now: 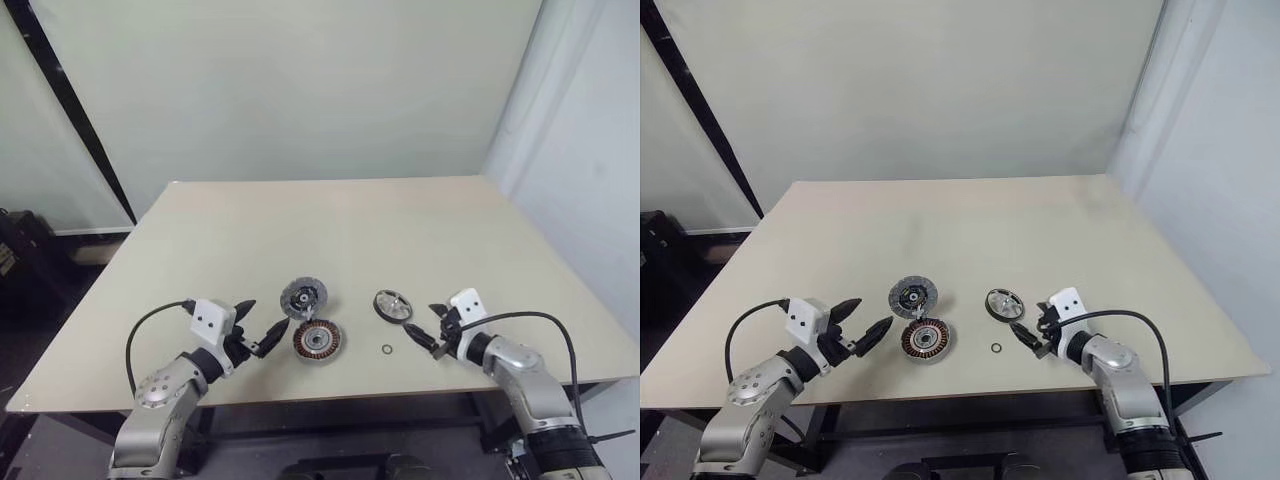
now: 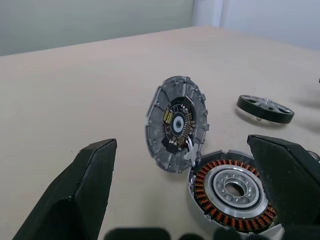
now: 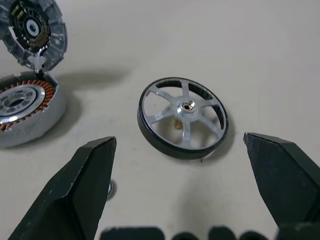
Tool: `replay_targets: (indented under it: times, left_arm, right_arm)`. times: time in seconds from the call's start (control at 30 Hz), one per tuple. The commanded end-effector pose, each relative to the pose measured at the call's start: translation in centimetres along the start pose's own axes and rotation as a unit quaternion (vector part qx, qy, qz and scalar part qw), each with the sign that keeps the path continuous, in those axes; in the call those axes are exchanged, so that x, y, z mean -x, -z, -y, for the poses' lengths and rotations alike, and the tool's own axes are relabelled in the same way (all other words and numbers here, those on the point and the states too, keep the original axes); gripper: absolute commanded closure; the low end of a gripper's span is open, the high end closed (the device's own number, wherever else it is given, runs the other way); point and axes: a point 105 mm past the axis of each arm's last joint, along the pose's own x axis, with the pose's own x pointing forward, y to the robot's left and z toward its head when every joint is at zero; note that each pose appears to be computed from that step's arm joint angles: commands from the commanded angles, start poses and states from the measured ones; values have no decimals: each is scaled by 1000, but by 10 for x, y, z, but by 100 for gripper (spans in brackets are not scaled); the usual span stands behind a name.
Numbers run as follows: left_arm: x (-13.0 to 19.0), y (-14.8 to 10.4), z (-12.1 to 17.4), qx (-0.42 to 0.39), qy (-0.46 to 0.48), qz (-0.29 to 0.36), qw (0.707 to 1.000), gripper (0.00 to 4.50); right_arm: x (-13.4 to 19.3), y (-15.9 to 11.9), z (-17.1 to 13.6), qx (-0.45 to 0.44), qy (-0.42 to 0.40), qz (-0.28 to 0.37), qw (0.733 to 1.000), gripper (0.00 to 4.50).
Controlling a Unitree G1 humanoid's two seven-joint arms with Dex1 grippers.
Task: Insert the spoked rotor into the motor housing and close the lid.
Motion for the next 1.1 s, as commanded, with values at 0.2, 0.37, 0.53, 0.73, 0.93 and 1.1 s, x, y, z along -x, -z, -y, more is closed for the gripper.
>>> replay_targets:
  times: [0.2,0.37,0.53,0.73,0.93,1.1]
  left_arm:
    - [-1,-19,4,-20,1,29,999,0]
    - [3,-17,5,-19,3,23,1000,0]
    - [13,-6,5,-15,5,-4,1000,0]
    - [24,16,15,-11,30,-52,998,0]
    - [23,29,26,-3,51,-66,996,0]
    - [21,31,29,-1,55,-65,996,0]
  right_arm:
    - [-5,-22,4,19,2,30,999,5]
    - [-5,-28,2,7,5,38,999,5]
    - [-9,-18,-21,33,-33,6,999,5]
    - [-13,0,-41,35,-62,-20,997,5]
    - [-16,13,-44,32,-60,-39,997,5]
    - [-18,24,-47,31,-64,-55,996,5]
